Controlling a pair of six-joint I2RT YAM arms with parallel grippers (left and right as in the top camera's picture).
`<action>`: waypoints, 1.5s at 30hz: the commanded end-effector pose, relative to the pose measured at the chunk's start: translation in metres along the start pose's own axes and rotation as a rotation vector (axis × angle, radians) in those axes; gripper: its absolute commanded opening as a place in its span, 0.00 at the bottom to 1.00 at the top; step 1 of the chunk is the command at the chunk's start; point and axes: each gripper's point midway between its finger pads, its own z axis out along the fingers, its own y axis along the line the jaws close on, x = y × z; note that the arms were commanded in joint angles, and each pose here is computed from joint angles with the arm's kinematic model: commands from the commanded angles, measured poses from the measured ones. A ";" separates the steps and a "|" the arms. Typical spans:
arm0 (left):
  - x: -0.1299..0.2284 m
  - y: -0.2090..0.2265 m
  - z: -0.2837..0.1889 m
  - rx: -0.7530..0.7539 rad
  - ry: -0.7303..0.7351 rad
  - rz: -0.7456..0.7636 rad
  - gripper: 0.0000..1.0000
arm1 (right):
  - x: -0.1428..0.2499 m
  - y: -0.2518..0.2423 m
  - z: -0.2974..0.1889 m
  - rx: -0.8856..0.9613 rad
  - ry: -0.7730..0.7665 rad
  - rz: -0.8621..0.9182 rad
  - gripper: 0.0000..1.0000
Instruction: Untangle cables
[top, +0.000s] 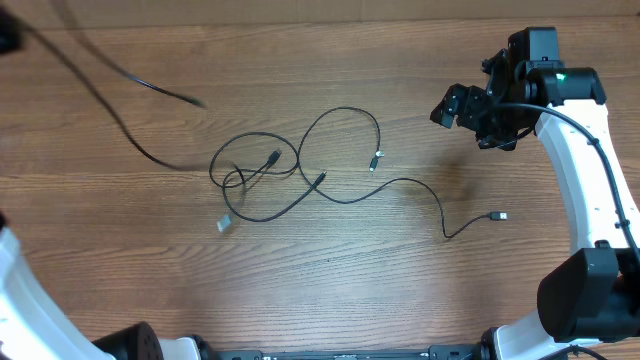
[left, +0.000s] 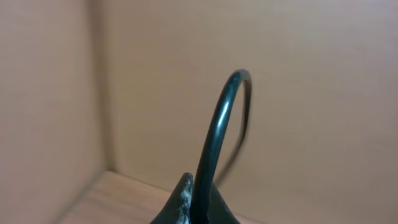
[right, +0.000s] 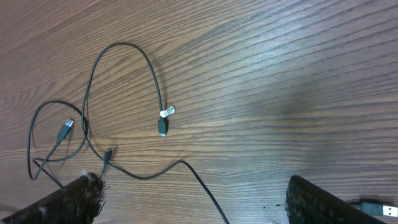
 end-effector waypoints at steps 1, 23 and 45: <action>-0.007 0.044 0.004 -0.071 -0.019 -0.041 0.04 | -0.007 0.009 -0.016 -0.014 -0.048 -0.036 0.93; 0.284 0.280 0.159 -0.529 0.686 -0.497 0.28 | 0.000 0.007 -0.016 -0.007 -0.020 -0.027 0.96; 0.199 -0.040 0.075 0.454 0.734 -0.045 1.00 | -0.002 0.008 -0.016 -0.009 -0.029 -0.031 0.96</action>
